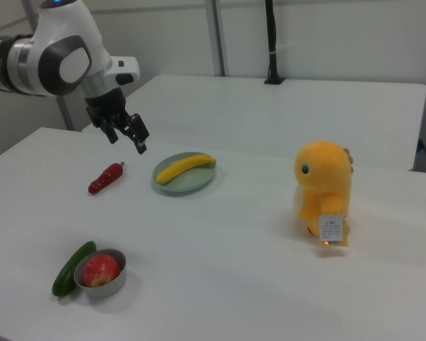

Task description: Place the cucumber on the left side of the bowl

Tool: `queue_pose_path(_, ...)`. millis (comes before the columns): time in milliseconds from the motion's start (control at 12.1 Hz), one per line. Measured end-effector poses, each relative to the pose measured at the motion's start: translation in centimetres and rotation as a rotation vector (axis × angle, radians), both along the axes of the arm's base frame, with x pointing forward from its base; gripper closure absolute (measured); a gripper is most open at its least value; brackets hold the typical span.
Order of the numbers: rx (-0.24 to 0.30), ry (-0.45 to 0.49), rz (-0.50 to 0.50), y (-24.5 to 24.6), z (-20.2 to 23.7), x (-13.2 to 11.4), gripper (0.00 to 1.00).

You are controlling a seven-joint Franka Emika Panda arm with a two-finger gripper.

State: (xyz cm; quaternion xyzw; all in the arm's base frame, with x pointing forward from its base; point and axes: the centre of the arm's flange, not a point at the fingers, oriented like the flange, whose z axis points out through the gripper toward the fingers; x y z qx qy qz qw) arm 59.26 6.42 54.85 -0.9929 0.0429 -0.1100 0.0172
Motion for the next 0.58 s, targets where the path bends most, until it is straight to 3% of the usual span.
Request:
queue_pose_path(248,-0.016,0.101,0.034,0.21,0.78,-0.76,0.00)
queue_pose_path(579,-0.016,0.095,0.029,-0.23,1.16,-0.68,0.00)
